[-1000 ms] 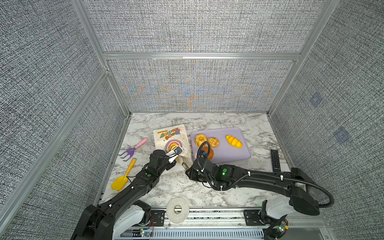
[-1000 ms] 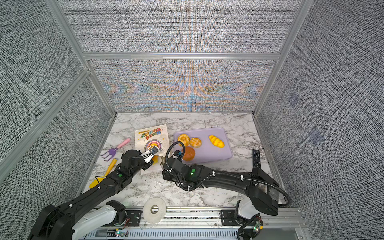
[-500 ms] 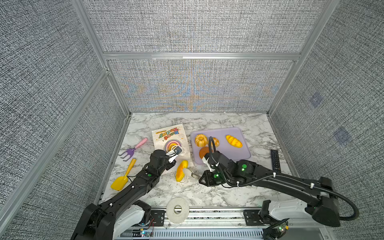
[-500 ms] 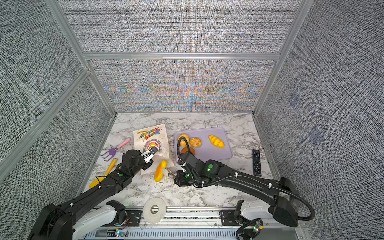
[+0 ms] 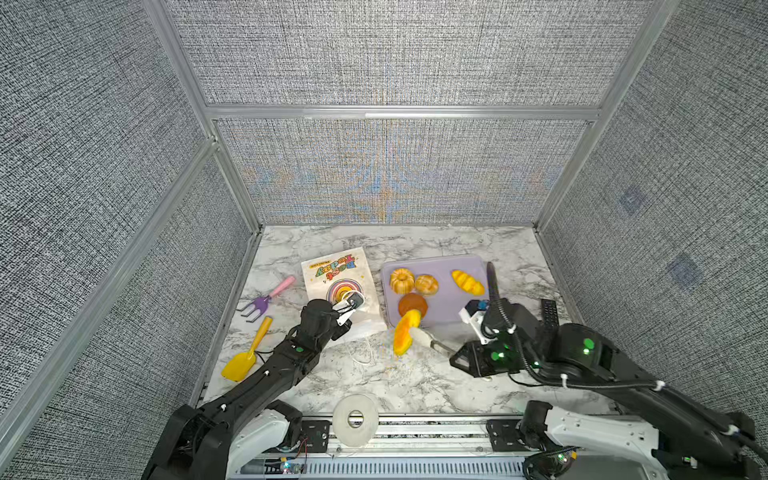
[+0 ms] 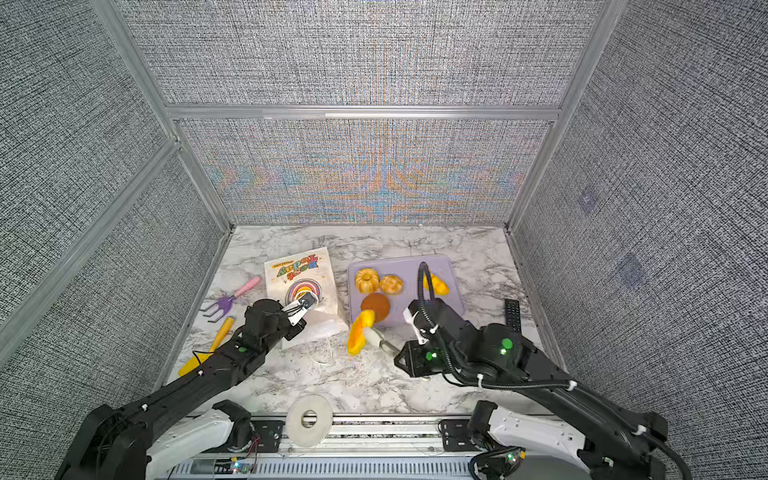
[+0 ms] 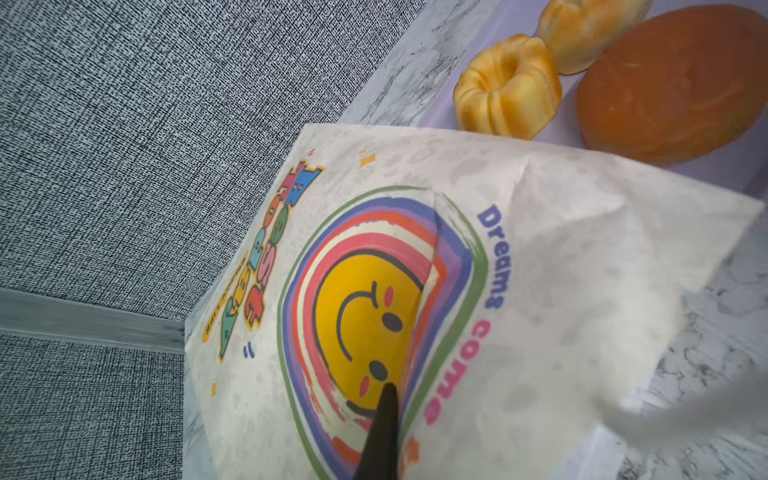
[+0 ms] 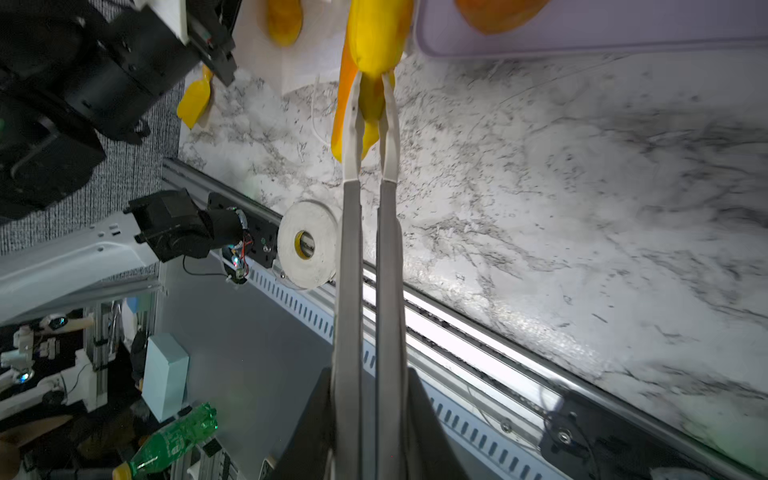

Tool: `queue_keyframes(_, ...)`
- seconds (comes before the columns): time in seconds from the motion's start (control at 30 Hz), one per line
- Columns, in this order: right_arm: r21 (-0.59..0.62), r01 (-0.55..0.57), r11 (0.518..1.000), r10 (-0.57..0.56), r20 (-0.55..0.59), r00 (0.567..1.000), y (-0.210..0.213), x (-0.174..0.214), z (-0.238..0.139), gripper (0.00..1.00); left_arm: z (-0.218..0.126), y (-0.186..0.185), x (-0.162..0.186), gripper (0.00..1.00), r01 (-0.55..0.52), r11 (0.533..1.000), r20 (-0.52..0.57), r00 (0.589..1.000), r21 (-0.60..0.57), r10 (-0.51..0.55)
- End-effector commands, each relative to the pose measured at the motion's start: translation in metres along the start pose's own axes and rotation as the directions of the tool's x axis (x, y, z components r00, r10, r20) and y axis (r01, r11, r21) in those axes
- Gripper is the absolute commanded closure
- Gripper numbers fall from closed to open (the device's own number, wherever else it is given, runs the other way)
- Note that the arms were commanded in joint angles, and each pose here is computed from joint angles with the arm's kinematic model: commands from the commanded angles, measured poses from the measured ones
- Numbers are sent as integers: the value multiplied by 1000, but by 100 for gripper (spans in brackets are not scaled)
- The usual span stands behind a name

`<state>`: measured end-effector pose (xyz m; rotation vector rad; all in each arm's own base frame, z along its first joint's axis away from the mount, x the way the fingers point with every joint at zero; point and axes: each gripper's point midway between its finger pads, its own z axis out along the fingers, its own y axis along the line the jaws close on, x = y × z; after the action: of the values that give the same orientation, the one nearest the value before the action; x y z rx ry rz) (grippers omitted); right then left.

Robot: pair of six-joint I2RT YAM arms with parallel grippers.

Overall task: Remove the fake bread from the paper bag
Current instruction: 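Pinch another yellow bread with the tongs and draw it out, then carry the yellow bread to the board and lower it beside the others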

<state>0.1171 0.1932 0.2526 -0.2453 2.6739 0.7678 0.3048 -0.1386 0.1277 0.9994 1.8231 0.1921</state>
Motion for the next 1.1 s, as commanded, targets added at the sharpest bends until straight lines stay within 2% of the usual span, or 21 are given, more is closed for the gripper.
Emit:
queue_keyframes(0.0, 244, -8, 970, -2, 40, 999, -49, -5, -26, 100, 1, 5, -2, 100, 19, 1000, 2, 1000, -18, -19)
queue_keyframes(0.1, 393, -3, 919, -21, 57, 998, -70, -20, -42, 100, 1, 3, -2, 100, 18, 1000, 1, 1000, -11, -18)
queue_keyframes(0.27, 623, 52, 781, -84, 23, 996, -99, -57, -49, 100, 1, 3, -2, 100, 20, 1000, 2, 1000, -9, -20)
queue_keyframes(0.4, 719, 119, 685, -131, -39, 991, -116, -85, -37, 100, 0, 3, -3, 100, 20, 1000, 6, 1000, -10, -19)
queue_keyframes(0.53, 793, 230, 564, -153, -173, 973, -130, -105, -17, 100, 0, 3, -3, 100, 19, 1000, 8, 1000, -10, -19)
queue_keyframes(0.67, 805, 344, 483, -137, -319, 938, -136, -115, 6, 100, 0, 3, -2, 100, 16, 1000, 6, 1000, -10, -16)
queue_keyframes(0.77, 793, 388, 469, -135, -370, 919, -136, -122, 23, 100, 0, 3, -3, 100, 15, 1000, 7, 1000, -10, -15)
queue_keyframes(0.97, 750, 419, 511, -127, -417, 900, -131, -127, 57, 100, -1, 3, -2, 100, 13, 1000, 6, 1000, -10, -13)
queue_keyframes(1.07, 736, 410, 538, -123, -413, 902, -128, -129, 68, 90, -1, 3, -2, 100, 13, 1000, 6, 1000, -12, -13)
